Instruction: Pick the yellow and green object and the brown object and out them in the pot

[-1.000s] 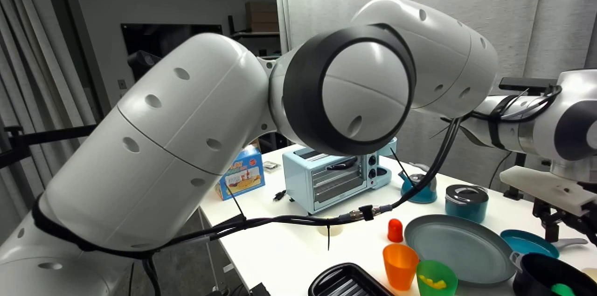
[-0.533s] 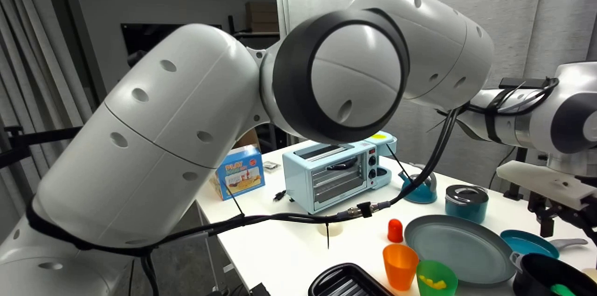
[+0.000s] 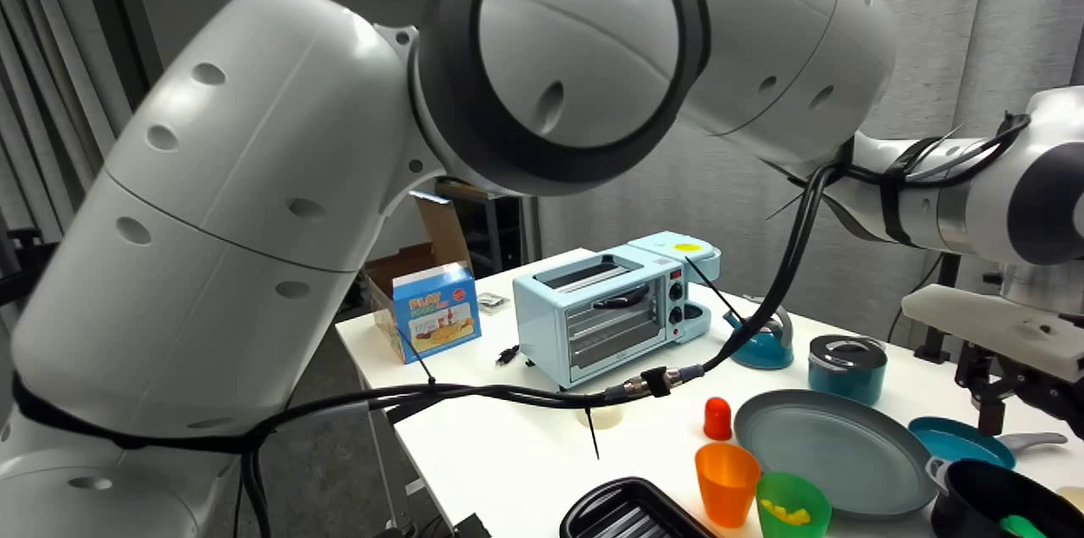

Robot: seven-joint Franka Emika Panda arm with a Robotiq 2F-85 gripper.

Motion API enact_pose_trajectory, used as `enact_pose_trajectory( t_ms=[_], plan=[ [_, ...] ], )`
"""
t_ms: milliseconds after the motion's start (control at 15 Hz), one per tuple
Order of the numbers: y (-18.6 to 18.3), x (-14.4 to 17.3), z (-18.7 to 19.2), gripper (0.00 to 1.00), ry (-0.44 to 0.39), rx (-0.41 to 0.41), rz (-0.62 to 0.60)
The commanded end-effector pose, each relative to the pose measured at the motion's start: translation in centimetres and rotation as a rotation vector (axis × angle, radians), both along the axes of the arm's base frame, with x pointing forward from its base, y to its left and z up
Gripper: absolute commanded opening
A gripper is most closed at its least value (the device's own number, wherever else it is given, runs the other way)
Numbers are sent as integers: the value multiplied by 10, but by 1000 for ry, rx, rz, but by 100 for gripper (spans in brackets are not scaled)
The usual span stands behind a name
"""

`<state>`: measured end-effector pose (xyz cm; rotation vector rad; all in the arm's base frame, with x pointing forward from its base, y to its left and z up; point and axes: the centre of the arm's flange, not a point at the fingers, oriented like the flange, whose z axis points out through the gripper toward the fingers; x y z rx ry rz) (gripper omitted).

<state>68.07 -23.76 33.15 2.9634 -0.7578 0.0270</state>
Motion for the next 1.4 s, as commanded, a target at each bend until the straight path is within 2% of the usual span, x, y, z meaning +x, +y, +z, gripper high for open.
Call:
enact_pose_trajectory(
  t_ms=[0, 600, 1000, 1333],
  plan=[
    [2, -56, 2, 100, 30, 15, 33],
    [-8, -126, -12, 100, 90, 38, 100],
    [-8, -167, -26, 100, 144, 36, 211],
    [-4, -184, -42, 100, 177, 37, 319]
  ],
)
